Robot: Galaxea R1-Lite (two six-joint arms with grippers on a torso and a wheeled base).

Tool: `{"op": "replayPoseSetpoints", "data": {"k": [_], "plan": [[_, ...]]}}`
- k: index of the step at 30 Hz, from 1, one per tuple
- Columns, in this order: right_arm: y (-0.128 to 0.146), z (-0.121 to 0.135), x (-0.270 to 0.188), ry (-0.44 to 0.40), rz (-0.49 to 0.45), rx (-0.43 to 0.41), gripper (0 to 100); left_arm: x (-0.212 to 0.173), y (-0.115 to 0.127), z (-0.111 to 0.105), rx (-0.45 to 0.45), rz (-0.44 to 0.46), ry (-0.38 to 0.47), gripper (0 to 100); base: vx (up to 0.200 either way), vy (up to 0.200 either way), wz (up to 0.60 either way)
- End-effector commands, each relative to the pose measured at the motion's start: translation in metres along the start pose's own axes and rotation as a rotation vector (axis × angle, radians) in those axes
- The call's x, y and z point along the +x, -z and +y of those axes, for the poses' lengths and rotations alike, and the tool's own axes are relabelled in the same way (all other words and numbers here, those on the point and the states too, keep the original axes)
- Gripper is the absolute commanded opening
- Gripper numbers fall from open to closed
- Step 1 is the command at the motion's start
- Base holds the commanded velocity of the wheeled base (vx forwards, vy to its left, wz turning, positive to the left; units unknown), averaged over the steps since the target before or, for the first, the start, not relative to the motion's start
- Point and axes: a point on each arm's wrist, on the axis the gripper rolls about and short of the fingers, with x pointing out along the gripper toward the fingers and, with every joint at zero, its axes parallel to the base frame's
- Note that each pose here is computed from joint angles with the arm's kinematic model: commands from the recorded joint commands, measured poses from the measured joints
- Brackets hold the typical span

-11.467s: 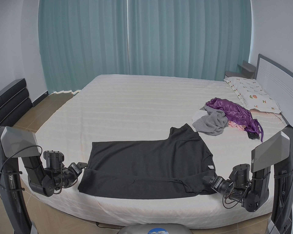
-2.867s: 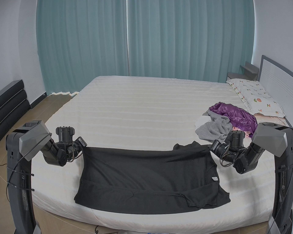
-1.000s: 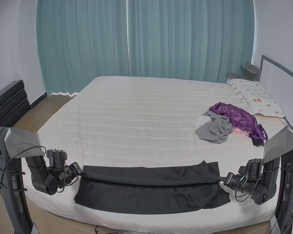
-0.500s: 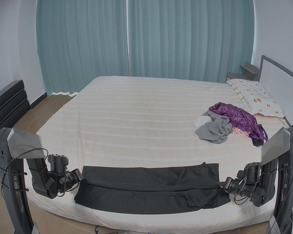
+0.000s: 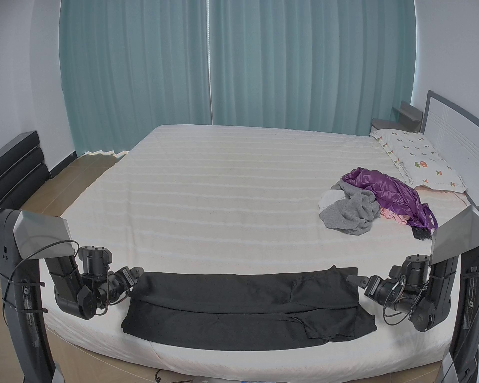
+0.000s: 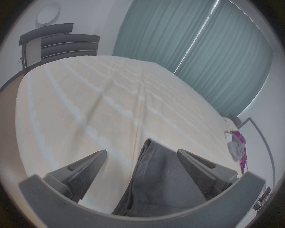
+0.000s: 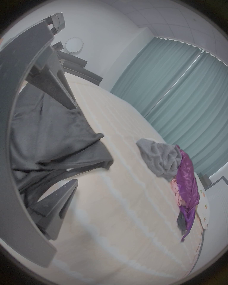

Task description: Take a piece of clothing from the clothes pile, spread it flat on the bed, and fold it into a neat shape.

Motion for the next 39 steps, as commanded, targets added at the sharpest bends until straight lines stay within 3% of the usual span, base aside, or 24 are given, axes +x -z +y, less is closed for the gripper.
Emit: {"op": "replayPoseSetpoints", "data": {"k": [1, 4, 7, 11, 12, 21, 25, 31, 39], "plan": [[-0.015, 0.004, 0.021, -0.053, -0.070, -0.007, 100, 0.016, -0.018, -0.011, -0.052, -0.070, 0.046, 100, 0.000, 0.000, 0.00], [-0.021, 0.001, 0.039, -0.056, -0.077, 0.015, 100, 0.027, -0.014, -0.013, -0.040, -0.064, 0.052, 100, 0.000, 0.000, 0.00], [-0.023, -0.005, 0.052, -0.055, -0.066, 0.092, 100, 0.035, -0.011, -0.014, -0.032, -0.057, 0.051, 100, 0.000, 0.000, 0.00], [-0.026, -0.014, 0.054, -0.046, -0.069, 0.111, 100, 0.043, -0.006, -0.010, 0.002, -0.044, 0.040, 100, 0.000, 0.000, 0.00], [-0.025, -0.014, 0.054, -0.052, -0.060, 0.111, 100, 0.044, -0.004, -0.009, 0.013, -0.038, 0.036, 0, 0.000, 0.000, 0.00], [-0.023, -0.016, 0.055, -0.055, -0.048, 0.115, 100, 0.048, -0.001, -0.008, 0.028, -0.040, 0.036, 0, 0.000, 0.000, 0.00], [-0.021, -0.016, 0.054, -0.056, -0.047, 0.117, 100, 0.048, -0.005, -0.002, 0.011, -0.059, 0.016, 0, 0.000, 0.000, 0.00], [-0.018, -0.015, 0.054, -0.052, -0.041, 0.117, 100, 0.046, -0.015, 0.003, -0.088, -0.091, 0.008, 0, 0.000, 0.000, 0.00], [-0.021, -0.015, 0.058, -0.053, -0.048, 0.114, 100, 0.048, -0.013, 0.004, -0.089, -0.085, 0.007, 0, 0.000, 0.000, 0.00]]}}
